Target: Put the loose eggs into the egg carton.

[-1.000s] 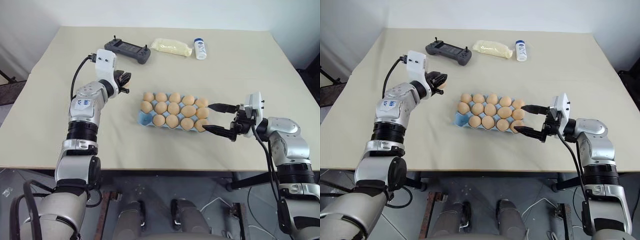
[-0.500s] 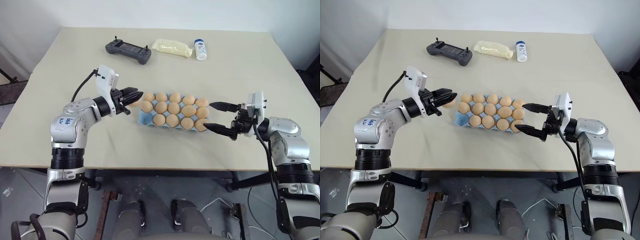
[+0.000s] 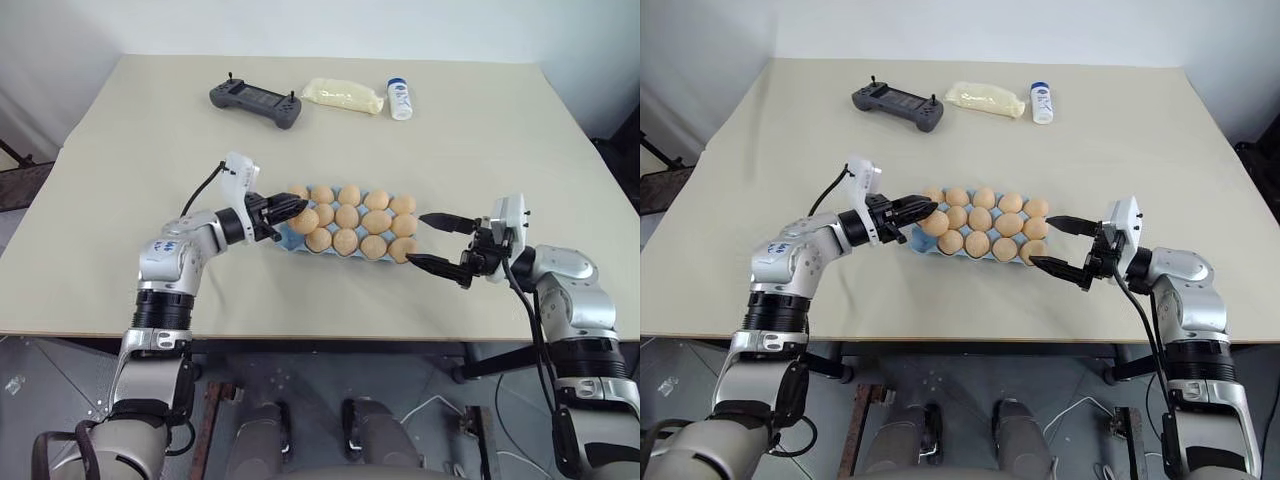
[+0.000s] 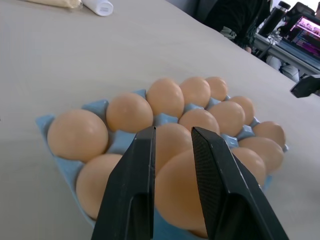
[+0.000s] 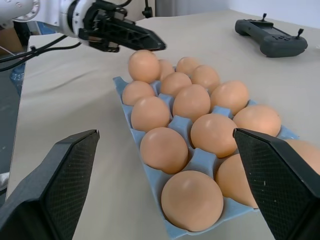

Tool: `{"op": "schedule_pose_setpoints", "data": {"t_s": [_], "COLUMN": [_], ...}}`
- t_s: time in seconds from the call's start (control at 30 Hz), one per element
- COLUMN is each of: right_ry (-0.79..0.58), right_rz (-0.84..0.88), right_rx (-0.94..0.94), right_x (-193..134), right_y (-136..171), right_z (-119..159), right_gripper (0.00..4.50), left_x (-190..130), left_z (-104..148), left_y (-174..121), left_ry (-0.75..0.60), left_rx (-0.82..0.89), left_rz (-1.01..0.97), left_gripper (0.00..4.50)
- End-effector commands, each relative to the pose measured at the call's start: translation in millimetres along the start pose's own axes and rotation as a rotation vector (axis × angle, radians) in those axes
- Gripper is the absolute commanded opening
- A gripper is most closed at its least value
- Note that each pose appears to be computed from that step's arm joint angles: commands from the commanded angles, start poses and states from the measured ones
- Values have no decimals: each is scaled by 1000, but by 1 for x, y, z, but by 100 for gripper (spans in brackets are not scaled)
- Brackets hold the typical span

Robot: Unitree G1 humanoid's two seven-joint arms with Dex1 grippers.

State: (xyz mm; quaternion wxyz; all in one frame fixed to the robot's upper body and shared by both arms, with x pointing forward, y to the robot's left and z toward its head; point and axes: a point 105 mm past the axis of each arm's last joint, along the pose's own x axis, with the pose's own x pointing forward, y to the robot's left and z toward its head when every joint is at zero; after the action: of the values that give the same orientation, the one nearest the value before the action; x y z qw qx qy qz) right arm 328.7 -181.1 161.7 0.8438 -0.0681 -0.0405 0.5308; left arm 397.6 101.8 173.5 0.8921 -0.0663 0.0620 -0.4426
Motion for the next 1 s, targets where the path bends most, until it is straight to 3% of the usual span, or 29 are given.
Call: {"op": "schedule_pose_setpoints", "data": {"t_s": [0.03,0.07,0.17,0.3,0.47,1.0], "right_ry": [-36,-37,-30,-17,-13,-11], "right_rz": [-12,-16,-25,-31,-24,-12], "right_rx": [-43,-42,-43,-42,-38,-39], "right_x": [-4,-5,-8,-11,-8,-4], "right_y": [1,1,2,2,1,-1], "right_z": [13,13,13,11,10,12], "right_gripper": [450,450,450,450,450,450], "left_x": [5,5,1,-7,-14,-36], "left_z": [2,2,11,22,17,36], "left_y": [-1,0,-1,0,5,9], "left_ry": [5,4,-13,-38,-12,-33], "left_rx": [34,40,49,71,85,156], "left_rz": [-14,-8,-11,14,50,133], "left_gripper": [119,119,177,298,447,447]}}
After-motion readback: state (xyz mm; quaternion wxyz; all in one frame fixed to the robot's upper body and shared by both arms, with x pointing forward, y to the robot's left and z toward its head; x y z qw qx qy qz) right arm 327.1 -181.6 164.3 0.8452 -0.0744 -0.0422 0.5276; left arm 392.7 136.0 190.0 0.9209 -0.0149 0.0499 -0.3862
